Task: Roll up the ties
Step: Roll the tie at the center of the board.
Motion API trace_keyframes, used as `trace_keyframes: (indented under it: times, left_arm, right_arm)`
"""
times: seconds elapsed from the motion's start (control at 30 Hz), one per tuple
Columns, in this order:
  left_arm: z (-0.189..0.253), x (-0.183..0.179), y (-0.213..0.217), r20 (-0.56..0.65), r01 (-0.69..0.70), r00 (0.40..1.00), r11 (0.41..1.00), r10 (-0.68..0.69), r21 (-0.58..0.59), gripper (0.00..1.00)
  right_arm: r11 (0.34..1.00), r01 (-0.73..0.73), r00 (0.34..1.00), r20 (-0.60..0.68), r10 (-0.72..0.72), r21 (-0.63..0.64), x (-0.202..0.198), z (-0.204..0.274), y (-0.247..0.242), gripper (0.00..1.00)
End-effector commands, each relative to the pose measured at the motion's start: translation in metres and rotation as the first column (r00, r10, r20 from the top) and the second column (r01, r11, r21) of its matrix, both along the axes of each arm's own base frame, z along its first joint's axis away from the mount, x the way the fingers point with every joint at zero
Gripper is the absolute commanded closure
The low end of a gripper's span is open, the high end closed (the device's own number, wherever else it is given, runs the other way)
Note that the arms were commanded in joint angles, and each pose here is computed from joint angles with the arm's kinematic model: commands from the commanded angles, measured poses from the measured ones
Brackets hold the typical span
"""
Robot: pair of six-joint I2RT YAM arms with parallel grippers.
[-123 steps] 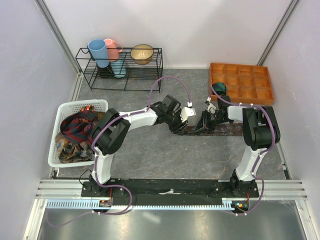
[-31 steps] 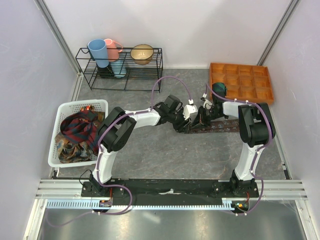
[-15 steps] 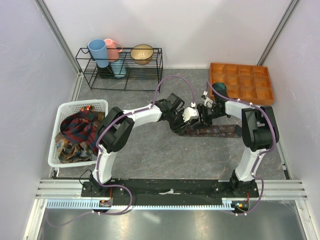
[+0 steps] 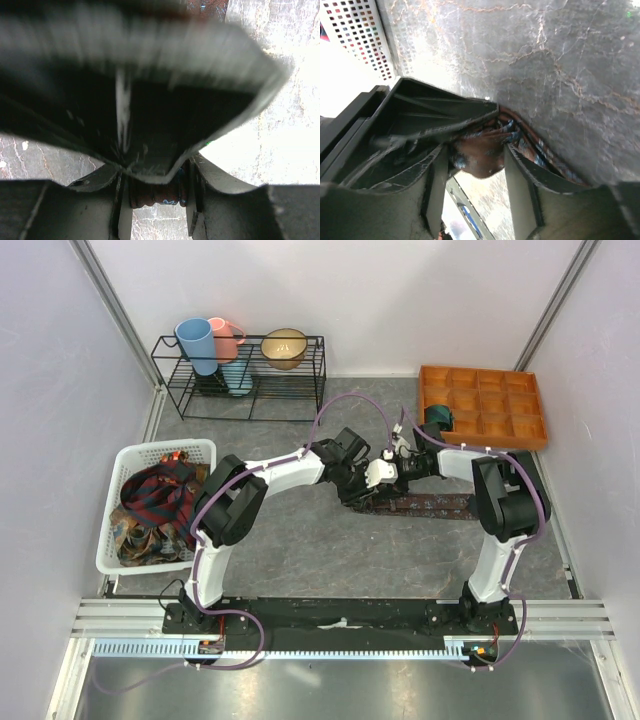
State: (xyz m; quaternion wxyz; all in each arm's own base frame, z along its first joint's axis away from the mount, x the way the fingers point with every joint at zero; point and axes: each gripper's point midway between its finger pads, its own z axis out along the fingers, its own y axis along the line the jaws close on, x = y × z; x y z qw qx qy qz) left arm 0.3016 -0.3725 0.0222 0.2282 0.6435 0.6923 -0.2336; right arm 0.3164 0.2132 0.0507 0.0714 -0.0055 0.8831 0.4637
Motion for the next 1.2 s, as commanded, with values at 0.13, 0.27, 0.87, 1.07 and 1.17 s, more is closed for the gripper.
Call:
trace_keyframes:
  times: [0.13,0.27,0.87,1.07,1.17]
  left_arm:
    - [-0.021,-0.013,0.025,-0.025,0.015,1.0,0.991,-0.012,0.133,0.79]
    - [-0.018,-0.013,0.022,-0.04,-0.002,0.999,0.993,0.007,0.114,0.64]
    - [0.06,0.001,-0.009,0.009,-0.106,0.993,0.948,0.114,-0.3,0.37]
    - [0.052,-0.004,-0.016,-0.022,-0.101,0.995,0.931,0.1,-0.352,0.32]
    - [0.047,-0.004,-0.023,-0.034,-0.091,0.996,0.921,0.084,-0.378,0.31]
  right_arm:
    - [1.0,-0.003,1.0,-0.012,0.003,-0.022,0.0,-0.018,0.001,0.71]
    - [0.99,-0.022,1.0,-0.024,0.019,-0.141,-0.007,-0.037,-0.019,1.0]
    - [0.869,-0.109,0.993,-0.006,0.122,-0.483,-0.027,-0.061,-0.077,1.0]
    - [0.822,-0.125,0.99,-0.013,0.142,-0.556,-0.028,-0.067,-0.083,1.0]
    - [0.8,-0.133,0.987,-0.01,0.157,-0.586,-0.026,-0.07,-0.083,1.0]
